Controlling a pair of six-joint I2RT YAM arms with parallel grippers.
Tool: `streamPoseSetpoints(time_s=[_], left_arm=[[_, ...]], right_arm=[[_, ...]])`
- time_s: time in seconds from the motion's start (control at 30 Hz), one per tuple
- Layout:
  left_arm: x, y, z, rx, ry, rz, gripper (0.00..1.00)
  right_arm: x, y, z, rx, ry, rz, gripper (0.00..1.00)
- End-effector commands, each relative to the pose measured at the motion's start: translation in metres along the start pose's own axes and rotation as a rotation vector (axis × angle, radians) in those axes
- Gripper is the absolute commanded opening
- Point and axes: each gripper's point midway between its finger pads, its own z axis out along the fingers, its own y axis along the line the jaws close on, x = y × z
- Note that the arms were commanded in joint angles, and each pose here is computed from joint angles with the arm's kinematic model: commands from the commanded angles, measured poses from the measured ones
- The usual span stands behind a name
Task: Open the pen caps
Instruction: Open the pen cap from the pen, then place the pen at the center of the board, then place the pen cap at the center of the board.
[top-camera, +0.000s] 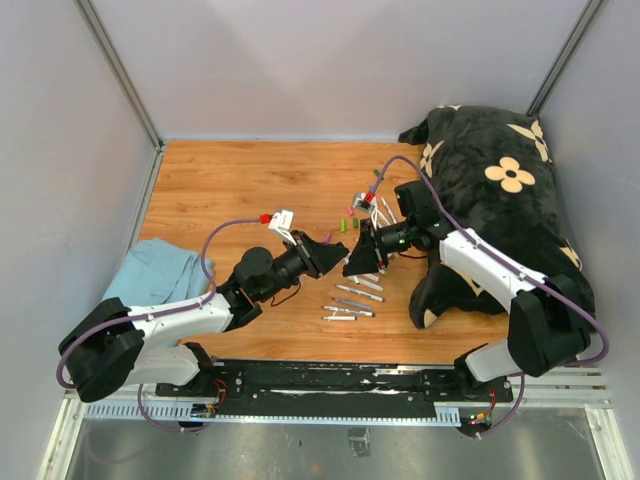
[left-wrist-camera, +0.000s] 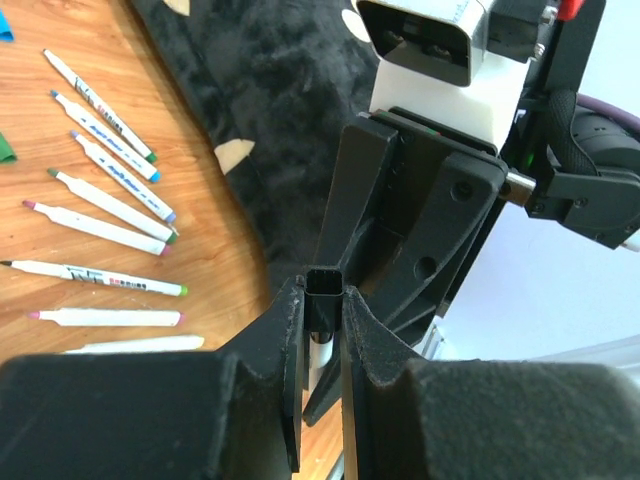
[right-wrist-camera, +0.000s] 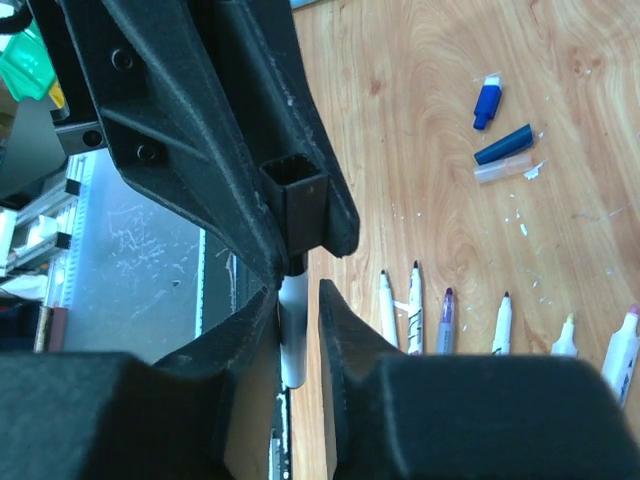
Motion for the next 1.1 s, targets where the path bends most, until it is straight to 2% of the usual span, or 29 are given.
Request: streamPoseSetpoints(time_s=[0.0, 0.03, 0.07, 0.37, 0.53, 0.77, 1.07], left_arm=[[-0.012, -0.011, -0.004, 0.044, -0.059, 0.009, 0.00], [-0.018, -0.009, -0.006, 0.028, -0.087, 0.014, 0.00], [-0.024, -0.006, -0.008, 0.008, -0.113, 0.024, 0.00], [-0.138, 0.016, -0.052, -0.177, -0.462, 0.094, 0.00], [-0.167, 0.019, -0.074, -0.220, -0.553, 0.114, 0.00], [-0.157, 0.037, -0.094, -0.293, -0.522, 0.127, 0.00], [-0.078, 0.123, -0.125, -0.598, -0.249, 0.137, 0.00]], right_arm=[[-0.001, 0.010, 0.008, -0.016, 0.005, -0.016, 0.11], [-0.001, 0.011, 0.010, -0.024, 0.010, -0.015, 0.03], [0.001, 0.013, 0.011, -0.033, 0.017, -0.015, 0.01], [0.009, 0.032, 0.022, -0.167, 0.052, 0.011, 0.01], [0.014, 0.038, 0.026, -0.194, 0.070, -0.005, 0.01], [0.026, 0.032, 0.029, -0.122, 0.152, -0.097, 0.01], [0.065, 0.024, 0.040, -0.008, 0.376, -0.317, 0.01]])
